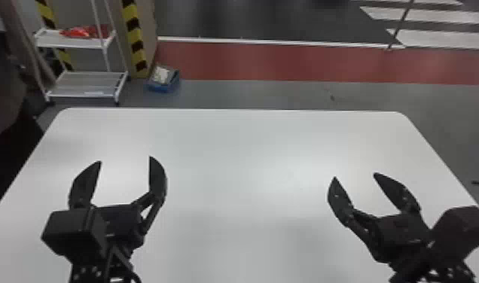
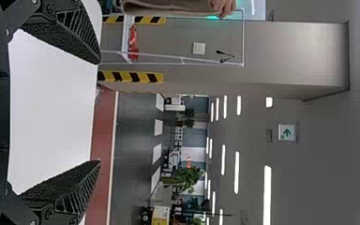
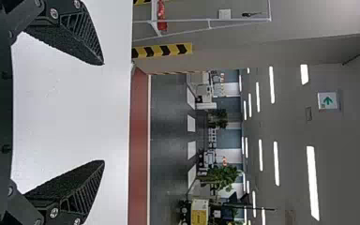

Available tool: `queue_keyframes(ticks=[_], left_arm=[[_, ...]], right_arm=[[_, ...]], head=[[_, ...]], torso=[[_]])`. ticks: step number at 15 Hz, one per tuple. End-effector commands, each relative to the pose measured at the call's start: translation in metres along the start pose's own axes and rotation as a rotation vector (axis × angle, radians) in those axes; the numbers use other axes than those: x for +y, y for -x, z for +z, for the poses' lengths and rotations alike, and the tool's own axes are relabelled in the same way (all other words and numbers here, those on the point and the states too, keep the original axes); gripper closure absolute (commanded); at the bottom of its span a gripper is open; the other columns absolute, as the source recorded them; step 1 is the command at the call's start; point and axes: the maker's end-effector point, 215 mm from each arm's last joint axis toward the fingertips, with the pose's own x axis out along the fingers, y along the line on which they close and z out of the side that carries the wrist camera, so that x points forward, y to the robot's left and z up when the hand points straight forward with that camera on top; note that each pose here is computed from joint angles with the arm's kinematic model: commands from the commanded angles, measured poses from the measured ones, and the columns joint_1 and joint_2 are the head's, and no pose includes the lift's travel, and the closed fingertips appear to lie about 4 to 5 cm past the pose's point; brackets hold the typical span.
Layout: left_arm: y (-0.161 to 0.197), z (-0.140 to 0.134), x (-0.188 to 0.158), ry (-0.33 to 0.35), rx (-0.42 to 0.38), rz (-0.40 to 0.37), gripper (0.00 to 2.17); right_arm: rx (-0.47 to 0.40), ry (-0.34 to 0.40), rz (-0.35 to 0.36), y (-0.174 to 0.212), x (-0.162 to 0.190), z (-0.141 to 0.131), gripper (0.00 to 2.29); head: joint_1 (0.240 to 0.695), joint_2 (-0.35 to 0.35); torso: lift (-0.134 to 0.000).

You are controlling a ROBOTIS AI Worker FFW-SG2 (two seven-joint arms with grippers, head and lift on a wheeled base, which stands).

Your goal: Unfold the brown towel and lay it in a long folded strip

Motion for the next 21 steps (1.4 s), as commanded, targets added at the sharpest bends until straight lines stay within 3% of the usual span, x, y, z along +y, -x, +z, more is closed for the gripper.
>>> queue_keyframes(ticks=[1,21], left_arm=[[0.0011,-0.0008,0.0001,-0.001,0.002,0.000,0.13],[0.0025,-0.0018,0.0023,-0.006,0.001,0.003,0.12]], right_arm=[[0.005,-0.003,0.003,-0.0005,-0.0001,-0.0019,0.14],[0.014,-0.014,0.000,-0.0022,-0.0047,-0.0062,0.14]], head=[[0.695,-0.072],[0.695,-0.072]], torso=[[-0.120],[-0.120]])
